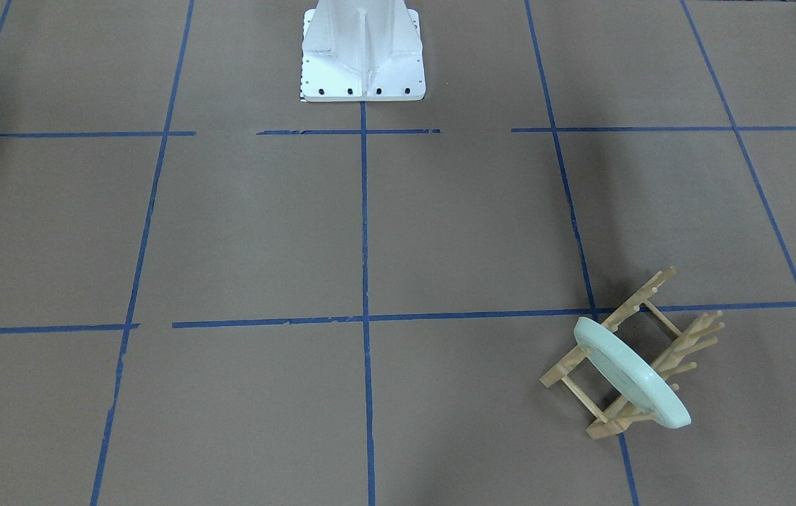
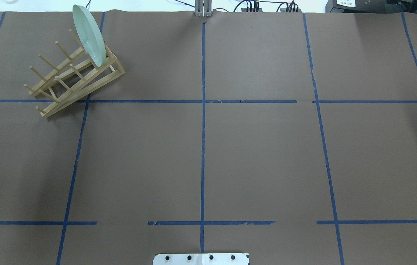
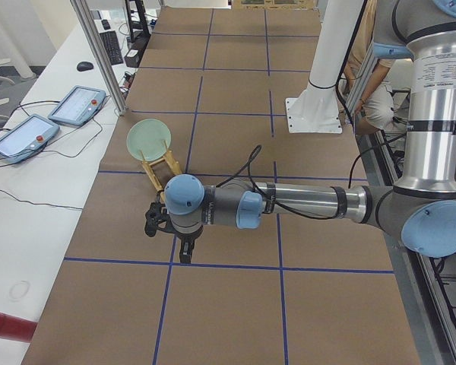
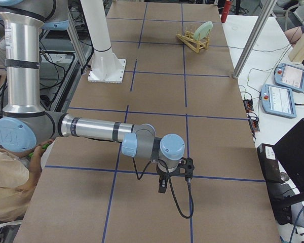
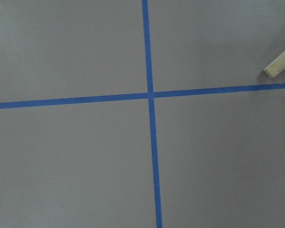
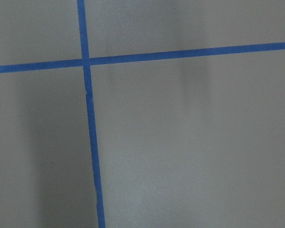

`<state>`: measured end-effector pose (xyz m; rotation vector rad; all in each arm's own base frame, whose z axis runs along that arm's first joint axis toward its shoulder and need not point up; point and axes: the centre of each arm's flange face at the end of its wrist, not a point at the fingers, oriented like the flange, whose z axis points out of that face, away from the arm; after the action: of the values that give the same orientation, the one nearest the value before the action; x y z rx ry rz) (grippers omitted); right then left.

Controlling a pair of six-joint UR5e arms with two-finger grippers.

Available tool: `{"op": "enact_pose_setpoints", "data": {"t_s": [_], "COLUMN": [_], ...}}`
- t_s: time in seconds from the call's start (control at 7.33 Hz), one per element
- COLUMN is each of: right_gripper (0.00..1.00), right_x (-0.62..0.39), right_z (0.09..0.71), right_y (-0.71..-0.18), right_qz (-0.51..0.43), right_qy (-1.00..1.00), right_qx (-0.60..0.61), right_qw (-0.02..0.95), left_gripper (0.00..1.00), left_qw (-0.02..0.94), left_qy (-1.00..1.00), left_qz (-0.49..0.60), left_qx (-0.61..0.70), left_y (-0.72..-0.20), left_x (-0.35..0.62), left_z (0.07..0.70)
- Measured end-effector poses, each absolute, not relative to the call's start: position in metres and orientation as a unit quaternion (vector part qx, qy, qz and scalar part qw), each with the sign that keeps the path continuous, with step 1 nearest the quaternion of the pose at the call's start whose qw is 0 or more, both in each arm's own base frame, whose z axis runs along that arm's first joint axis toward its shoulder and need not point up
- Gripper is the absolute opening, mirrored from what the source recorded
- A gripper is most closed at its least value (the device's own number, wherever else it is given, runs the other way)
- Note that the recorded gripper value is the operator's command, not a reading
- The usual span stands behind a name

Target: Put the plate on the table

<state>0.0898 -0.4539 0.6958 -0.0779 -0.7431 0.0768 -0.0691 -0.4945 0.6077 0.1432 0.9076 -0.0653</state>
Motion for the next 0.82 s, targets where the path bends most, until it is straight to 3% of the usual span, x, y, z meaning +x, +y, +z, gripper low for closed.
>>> {"op": "enact_pose_setpoints", "data": {"t_s": [0.41,0.82], "right_gripper": [1.0,1.0], "right_x": [0.09,0.09], "right_z": [0.696,0.696], "right_y": [-0.454,-0.454], "right_qz": [0.038,0.038], "right_qy": [-0.363,-0.363], "right_qx": [-0.038,-0.038], "right_qw": [0.93,0.93], "left_gripper": [1.0,1.0], "left_qw": [0.838,0.759], "left_qy": [0.504,0.578], "left_qz": [-0.192,-0.295], "left_qx": [0.08,0.057], "left_y": [-0.521,-0.592], "left_x": [-0.019,0.038], "left_z": [0.552,0.479]}}
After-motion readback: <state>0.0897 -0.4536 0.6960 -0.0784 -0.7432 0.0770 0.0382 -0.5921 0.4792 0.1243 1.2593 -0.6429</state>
